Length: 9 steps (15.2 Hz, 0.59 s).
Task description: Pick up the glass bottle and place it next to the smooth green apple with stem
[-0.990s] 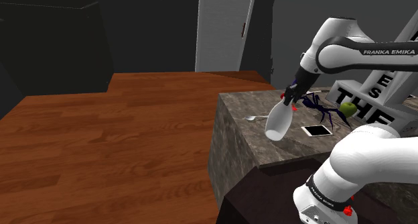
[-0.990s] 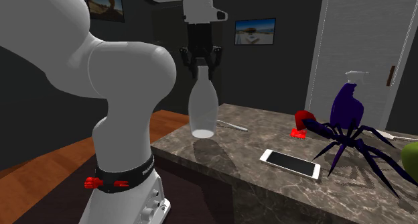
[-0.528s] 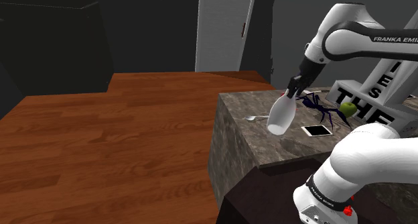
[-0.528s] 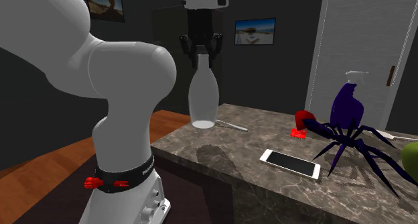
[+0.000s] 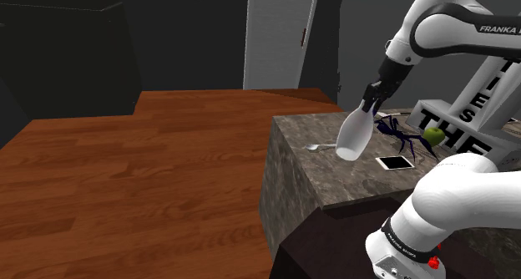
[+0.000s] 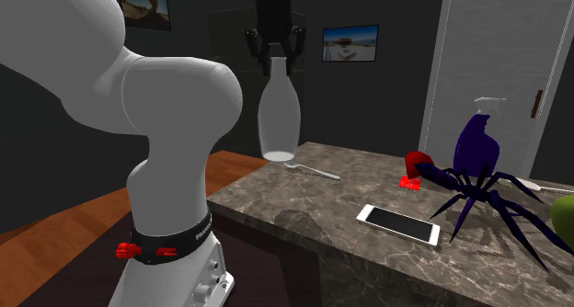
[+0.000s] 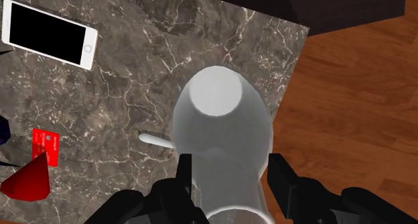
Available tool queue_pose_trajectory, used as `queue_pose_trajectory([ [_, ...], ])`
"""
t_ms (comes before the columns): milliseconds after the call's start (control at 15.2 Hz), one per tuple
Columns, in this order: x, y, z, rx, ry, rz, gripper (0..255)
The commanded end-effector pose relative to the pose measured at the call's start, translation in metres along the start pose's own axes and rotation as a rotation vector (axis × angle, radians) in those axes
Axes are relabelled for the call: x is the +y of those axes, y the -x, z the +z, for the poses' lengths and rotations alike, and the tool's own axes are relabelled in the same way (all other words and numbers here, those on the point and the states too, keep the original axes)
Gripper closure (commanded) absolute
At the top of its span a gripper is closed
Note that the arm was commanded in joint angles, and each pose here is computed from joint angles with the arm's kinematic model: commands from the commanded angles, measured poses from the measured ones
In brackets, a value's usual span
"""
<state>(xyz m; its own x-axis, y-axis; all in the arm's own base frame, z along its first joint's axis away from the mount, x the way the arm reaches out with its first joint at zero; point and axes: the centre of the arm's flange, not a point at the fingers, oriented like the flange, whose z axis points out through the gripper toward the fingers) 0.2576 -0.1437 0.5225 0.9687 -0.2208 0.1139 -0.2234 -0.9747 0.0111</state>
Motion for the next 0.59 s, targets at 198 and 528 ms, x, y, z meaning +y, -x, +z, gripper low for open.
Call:
queue_pose_trajectory([
  [198, 0.001, -0.004, -0.028, 0.0, 0.0, 0.0, 255],
  [528, 0.001, -0.007, -0.054, 0.0, 0.0, 0.0, 255],
])
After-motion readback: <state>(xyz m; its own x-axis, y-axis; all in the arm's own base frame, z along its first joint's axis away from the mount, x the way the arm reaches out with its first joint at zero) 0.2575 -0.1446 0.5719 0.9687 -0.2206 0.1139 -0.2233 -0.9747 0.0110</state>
